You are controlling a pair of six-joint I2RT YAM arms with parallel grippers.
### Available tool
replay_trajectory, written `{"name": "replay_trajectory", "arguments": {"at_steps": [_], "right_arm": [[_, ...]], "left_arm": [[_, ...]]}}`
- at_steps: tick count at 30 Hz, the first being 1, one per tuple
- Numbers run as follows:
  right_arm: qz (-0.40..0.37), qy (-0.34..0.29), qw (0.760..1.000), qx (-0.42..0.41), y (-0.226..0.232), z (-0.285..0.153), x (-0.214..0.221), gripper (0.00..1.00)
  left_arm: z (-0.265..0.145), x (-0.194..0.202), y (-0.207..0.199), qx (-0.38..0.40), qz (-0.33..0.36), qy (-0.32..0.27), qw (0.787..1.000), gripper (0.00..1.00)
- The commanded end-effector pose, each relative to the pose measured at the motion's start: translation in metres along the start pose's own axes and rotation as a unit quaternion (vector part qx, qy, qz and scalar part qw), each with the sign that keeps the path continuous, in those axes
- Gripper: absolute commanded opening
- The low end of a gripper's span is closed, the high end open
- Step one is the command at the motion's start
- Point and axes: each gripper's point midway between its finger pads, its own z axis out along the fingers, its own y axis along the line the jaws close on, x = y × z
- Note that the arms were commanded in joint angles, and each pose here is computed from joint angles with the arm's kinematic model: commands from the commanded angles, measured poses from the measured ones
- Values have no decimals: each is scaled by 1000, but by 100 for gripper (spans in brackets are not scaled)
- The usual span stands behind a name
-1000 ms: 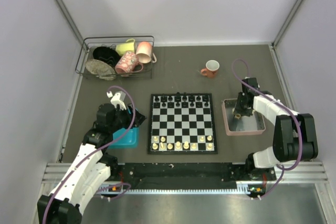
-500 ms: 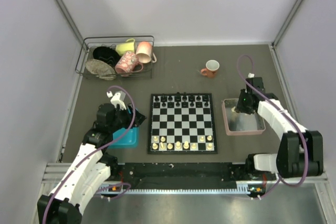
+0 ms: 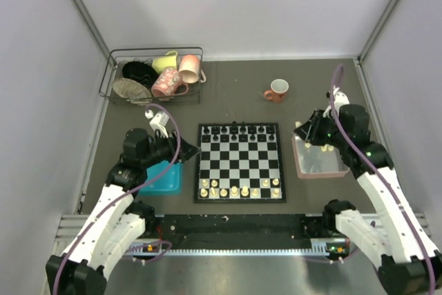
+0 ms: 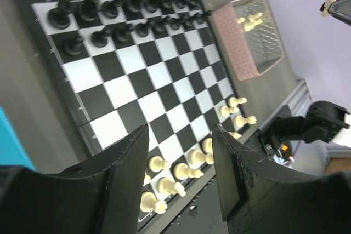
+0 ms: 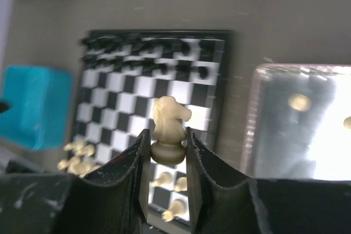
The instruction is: Set up the chess pieces on the board
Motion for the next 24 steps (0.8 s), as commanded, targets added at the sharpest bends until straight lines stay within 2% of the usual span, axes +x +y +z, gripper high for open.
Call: {"name": "replay_trajectory", "arguments": {"at_steps": [1, 8, 11, 16, 21, 24], "right_arm": [[-69, -18, 985, -158, 83, -41, -7, 0], [-112, 5, 944, -309, 139, -70, 26, 0], [-122, 28, 916, -380, 154, -82, 46, 0], [-156, 48, 876, -453, 165, -104, 72, 0], [-175, 50, 862, -473, 169, -115, 83, 1], [-188, 26, 872, -452, 167, -111, 81, 1]], "left_arm": [[-6, -23, -56, 98, 43, -10, 994, 54], [-5, -7, -111, 154, 79, 21, 985, 54], [-2, 3, -131, 179, 80, 42, 980, 52], [-5, -3, -159, 230, 63, 39, 970, 52], [-4, -13, -184, 256, 45, 39, 965, 51], [1, -16, -195, 258, 19, 46, 965, 50]]}}
